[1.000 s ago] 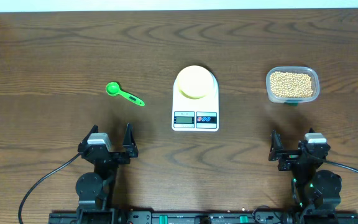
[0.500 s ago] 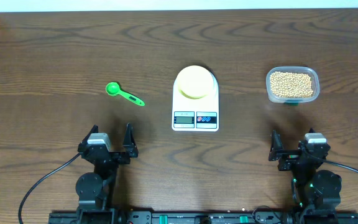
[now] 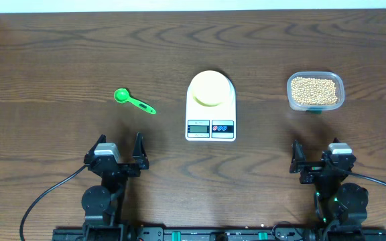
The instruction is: Scoop item into bowl and weigh 50g on scale
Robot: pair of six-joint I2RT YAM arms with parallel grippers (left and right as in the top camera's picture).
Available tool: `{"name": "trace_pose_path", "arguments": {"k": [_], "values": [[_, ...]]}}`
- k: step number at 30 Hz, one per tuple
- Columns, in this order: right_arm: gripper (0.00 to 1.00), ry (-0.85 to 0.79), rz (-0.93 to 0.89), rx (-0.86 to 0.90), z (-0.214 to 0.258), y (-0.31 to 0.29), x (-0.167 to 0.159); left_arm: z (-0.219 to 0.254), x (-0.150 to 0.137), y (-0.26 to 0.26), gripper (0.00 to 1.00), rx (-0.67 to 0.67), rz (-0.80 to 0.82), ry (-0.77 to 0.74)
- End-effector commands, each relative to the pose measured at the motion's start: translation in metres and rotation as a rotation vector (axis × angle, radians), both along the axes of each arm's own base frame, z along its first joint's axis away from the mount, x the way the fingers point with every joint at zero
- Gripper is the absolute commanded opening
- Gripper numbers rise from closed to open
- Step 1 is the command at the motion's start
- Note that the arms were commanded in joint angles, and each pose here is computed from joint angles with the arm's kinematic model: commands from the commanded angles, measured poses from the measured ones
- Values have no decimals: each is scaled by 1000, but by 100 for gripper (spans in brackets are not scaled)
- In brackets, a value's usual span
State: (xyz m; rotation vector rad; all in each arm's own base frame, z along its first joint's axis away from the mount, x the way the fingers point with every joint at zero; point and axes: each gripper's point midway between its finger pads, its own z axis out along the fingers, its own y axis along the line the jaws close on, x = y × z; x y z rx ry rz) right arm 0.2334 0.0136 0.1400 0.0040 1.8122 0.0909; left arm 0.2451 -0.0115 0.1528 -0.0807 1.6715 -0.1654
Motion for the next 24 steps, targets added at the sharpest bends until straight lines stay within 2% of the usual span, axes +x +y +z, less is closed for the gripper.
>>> {"name": "trace_pose_path", "arguments": {"k": [1,24], "values": [[99,7,11,-11,-2,2,0,-16,-1,-1,98,-10,-8,56],[99,7,11,-11,-2,2,0,-16,-1,-1,98,-10,-8,54]]}}
